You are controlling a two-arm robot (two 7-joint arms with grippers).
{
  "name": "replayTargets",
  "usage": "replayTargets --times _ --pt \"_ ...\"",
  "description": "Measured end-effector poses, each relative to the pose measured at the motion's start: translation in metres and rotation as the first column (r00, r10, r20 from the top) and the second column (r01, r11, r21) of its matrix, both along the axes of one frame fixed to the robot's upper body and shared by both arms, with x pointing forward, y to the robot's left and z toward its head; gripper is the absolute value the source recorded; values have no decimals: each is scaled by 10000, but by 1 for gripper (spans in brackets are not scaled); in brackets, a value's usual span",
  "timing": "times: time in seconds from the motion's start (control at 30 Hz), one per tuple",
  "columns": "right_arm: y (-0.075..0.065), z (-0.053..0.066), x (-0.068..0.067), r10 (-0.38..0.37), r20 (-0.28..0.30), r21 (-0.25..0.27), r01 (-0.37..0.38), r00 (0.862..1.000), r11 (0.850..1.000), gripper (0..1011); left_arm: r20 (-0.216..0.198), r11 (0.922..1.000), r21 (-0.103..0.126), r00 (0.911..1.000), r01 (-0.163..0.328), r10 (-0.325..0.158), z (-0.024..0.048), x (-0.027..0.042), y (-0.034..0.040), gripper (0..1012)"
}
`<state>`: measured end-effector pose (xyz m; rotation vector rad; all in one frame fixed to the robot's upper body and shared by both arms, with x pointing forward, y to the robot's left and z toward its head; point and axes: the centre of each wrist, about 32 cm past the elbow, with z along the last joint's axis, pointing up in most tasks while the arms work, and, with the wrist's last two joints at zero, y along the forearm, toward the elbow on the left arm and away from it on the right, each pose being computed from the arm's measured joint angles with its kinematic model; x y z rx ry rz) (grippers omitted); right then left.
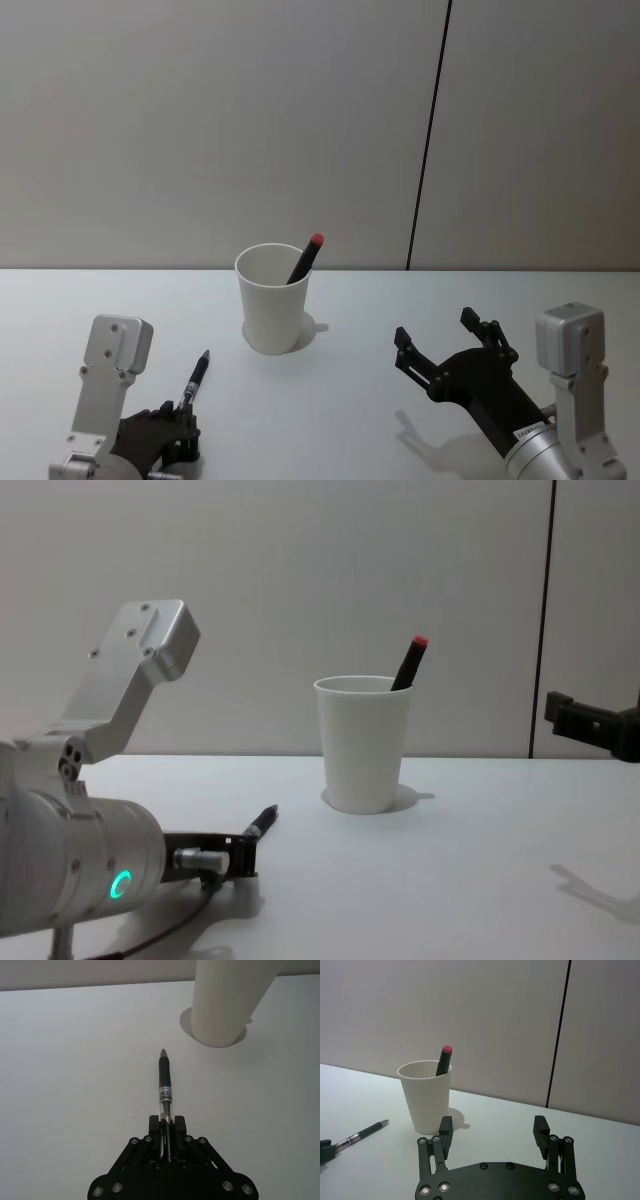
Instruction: Place the pen into the pen holder.
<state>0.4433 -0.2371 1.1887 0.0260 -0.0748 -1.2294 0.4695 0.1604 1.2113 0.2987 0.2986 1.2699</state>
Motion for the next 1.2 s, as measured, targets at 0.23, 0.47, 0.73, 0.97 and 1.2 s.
replayTargets --times 0.23,0.47,0.73,0.97,1.2 --pt "0 0 0 -1 0 0 1 10000 10000 1001 2 10000 10 10000 1 -1 1 1 2 180" --pt "0 0 0 0 1 0 0 10000 10000 1001 32 10000 -26 10000 -4 4 -5 -2 8 180" --pt "0 0 0 0 0 0 0 10000 10000 1001 498 9992 -392 9988 -17 36 -41 -25 26 180" --pt "0 0 0 0 0 -1 0 10000 10000 1001 1271 9964 -848 9917 -68 176 -60 -56 66 180" --pt "0 0 0 0 0 -1 0 10000 10000 1001 2191 9911 -1331 9752 -34 328 -78 -98 114 180"
